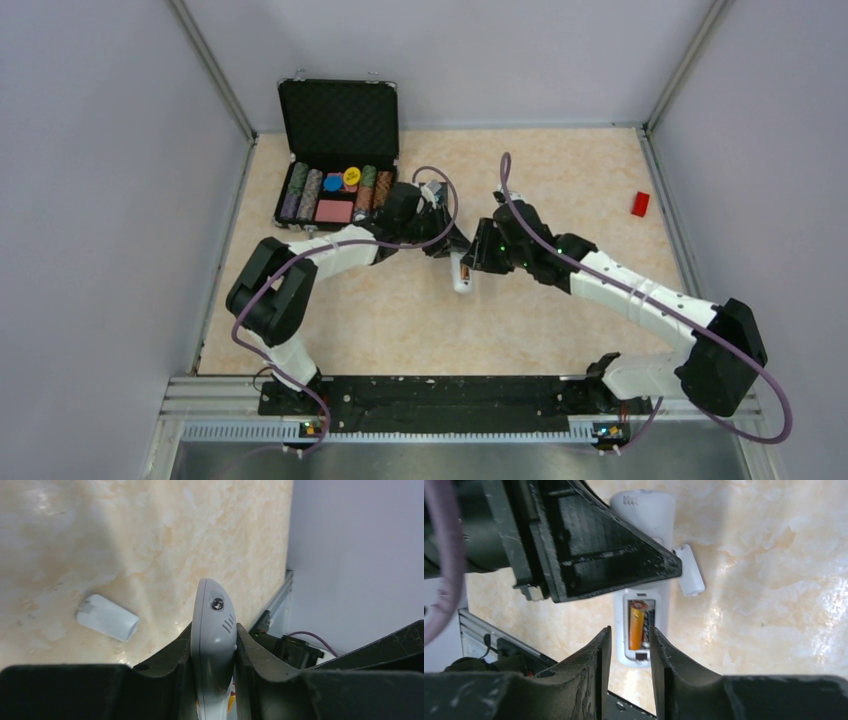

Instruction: Load the batteries into the remote control

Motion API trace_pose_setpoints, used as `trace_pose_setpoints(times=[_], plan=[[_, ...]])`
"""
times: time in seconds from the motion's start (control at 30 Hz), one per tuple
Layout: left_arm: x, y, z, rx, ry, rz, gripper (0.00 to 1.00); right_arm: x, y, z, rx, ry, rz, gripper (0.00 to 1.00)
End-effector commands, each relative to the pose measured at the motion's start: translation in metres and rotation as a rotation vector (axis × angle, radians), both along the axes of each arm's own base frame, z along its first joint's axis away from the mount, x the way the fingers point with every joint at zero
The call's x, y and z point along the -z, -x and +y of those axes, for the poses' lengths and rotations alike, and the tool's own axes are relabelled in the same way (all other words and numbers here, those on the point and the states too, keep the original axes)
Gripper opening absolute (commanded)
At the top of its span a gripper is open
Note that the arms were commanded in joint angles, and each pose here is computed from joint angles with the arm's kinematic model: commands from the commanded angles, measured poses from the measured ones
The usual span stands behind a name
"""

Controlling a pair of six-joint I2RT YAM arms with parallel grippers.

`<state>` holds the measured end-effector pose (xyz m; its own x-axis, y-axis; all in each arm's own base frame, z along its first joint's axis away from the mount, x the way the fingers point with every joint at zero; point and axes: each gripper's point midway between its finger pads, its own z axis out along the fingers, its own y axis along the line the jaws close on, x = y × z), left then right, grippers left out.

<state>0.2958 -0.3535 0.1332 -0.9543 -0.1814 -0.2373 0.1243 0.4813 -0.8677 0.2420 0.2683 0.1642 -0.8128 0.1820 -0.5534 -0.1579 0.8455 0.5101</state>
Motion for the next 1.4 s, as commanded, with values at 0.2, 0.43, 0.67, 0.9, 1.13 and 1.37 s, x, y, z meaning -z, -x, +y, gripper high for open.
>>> trace_pose_setpoints(times=[0.2, 0.43, 0.67, 0.9, 1.13, 1.37], plan=[[0.045, -0.032, 0.058, -0.165, -0.497, -0.062, 0.00, 0.064, 0.013, -0.009, 0.056, 0.056, 0.116, 0.36], [0.059, -0.039, 0.091, -0.239, -0.803, -0.099, 0.00, 0.082, 0.015, -0.005, 0.059, 0.052, 0.153, 0.36], [0.060, -0.039, 0.107, -0.277, -0.928, -0.119, 0.00, 0.087, 0.011, 0.006, 0.033, 0.048, 0.157, 0.36], [0.058, -0.038, 0.117, -0.316, -1.016, -0.140, 0.00, 0.088, 0.005, 0.014, 0.038, 0.007, 0.138, 0.36], [0.035, -0.046, 0.135, -0.429, -0.934, -0.156, 0.00, 0.089, 0.004, 0.034, -0.001, 0.041, 0.152, 0.34], [-0.004, -0.061, 0.198, -0.647, -0.802, -0.154, 0.00, 0.109, 0.006, 0.042, 0.077, 0.205, 0.193, 0.28]])
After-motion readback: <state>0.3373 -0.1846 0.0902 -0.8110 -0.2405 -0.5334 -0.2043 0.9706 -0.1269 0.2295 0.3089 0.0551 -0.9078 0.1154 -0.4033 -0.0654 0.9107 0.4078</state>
